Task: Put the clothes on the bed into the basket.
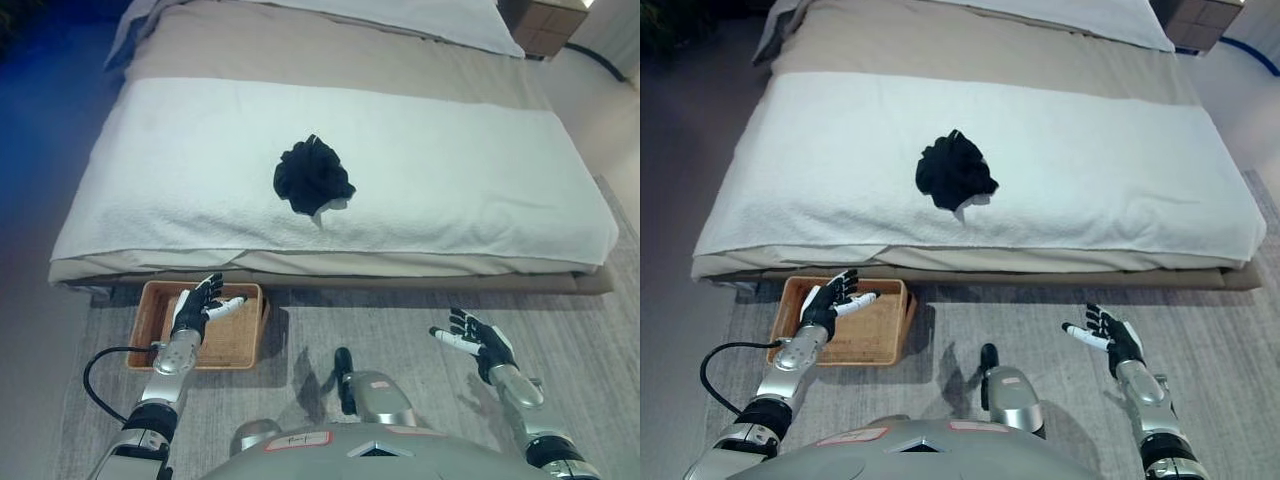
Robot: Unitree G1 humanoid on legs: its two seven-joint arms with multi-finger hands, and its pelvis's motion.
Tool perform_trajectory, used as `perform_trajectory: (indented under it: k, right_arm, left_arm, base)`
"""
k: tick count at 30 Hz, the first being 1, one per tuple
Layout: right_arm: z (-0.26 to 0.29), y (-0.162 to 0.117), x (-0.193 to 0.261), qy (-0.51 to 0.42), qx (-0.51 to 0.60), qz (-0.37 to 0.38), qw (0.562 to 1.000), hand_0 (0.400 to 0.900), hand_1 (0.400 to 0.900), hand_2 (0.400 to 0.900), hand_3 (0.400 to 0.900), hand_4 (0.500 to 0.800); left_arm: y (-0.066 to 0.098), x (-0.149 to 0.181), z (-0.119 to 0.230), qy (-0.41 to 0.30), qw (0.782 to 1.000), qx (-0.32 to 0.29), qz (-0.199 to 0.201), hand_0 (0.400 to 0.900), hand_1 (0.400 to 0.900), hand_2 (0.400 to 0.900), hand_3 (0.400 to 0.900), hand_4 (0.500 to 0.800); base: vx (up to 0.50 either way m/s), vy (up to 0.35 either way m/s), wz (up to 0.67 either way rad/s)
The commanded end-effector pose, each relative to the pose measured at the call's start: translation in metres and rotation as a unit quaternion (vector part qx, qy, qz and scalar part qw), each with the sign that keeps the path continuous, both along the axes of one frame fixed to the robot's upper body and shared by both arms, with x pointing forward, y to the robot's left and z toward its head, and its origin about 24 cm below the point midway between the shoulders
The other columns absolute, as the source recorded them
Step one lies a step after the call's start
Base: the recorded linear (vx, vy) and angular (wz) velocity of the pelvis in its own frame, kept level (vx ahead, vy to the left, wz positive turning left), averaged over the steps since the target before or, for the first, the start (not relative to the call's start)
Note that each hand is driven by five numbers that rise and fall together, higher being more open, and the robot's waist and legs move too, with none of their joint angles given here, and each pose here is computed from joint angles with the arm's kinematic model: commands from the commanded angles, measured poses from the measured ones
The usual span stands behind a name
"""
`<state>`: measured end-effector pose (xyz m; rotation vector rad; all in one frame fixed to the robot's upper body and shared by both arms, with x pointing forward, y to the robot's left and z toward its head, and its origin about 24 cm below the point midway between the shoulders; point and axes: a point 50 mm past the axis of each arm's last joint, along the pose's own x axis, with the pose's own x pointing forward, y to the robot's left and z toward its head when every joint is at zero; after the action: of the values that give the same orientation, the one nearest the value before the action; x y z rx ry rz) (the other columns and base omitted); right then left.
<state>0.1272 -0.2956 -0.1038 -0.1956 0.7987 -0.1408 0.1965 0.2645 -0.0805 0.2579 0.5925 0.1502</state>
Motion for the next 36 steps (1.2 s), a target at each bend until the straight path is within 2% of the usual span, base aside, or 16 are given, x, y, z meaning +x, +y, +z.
perform_trajectory:
  k: [1, 9, 16, 21, 28, 31, 36]
  right_arm:
    - [0.035, -0.037, 0.021, -0.077, -0.056, -0.017, 0.995, 0.900, 0.900, 0.900, 0.900, 0.800]
    - [0.044, -0.055, 0.016, -0.081, -0.084, -0.038, 0.992, 0.900, 0.900, 0.900, 0.900, 0.800]
    - [0.047, -0.055, 0.020, -0.094, -0.084, -0.048, 0.991, 0.900, 0.900, 0.900, 0.900, 0.800]
    - [0.046, -0.047, 0.027, -0.097, -0.084, -0.022, 0.991, 0.900, 0.900, 0.900, 0.900, 0.800]
    - [0.049, -0.024, 0.051, -0.121, -0.063, 0.030, 0.990, 0.900, 0.900, 0.900, 0.900, 0.800]
    - [0.050, -0.019, 0.058, -0.124, -0.061, 0.045, 0.989, 0.900, 0.900, 0.900, 0.900, 0.800]
    - [0.060, -0.004, 0.083, -0.149, -0.053, 0.077, 0.984, 0.900, 0.900, 0.900, 0.900, 0.800]
  left_arm:
    - [0.011, 0.037, 0.046, -0.121, 0.992, 0.018, -0.004, 0.900, 0.900, 0.900, 0.900, 0.800]
    - [0.003, 0.057, 0.056, -0.146, 0.989, -0.001, -0.002, 0.900, 0.900, 0.900, 0.900, 0.800]
    - [-0.004, 0.067, 0.056, -0.142, 0.990, -0.012, -0.009, 0.900, 0.900, 0.900, 0.900, 0.800]
    - [0.008, 0.057, 0.049, -0.123, 0.992, -0.002, 0.006, 0.900, 0.900, 0.900, 0.900, 0.800]
    - [0.031, 0.036, 0.047, -0.118, 0.992, 0.013, 0.043, 0.900, 0.900, 0.900, 0.900, 0.800]
    - [0.034, 0.038, 0.058, -0.145, 0.988, 0.016, 0.049, 0.900, 0.900, 0.900, 0.900, 0.800]
    - [0.055, 0.035, 0.079, -0.172, 0.981, 0.063, 0.067, 0.900, 0.900, 0.900, 0.900, 0.800]
  base:
    - [0.182, -0.185, -0.09]
    - [0.203, -0.242, -0.01]
    - [0.237, -0.161, -0.08]
    - [0.353, 0.081, -0.50]
    - [0.382, 0.176, -0.86]
    - [0.269, 0.325, -0.79]
    - [0.070, 0.161, -0.90]
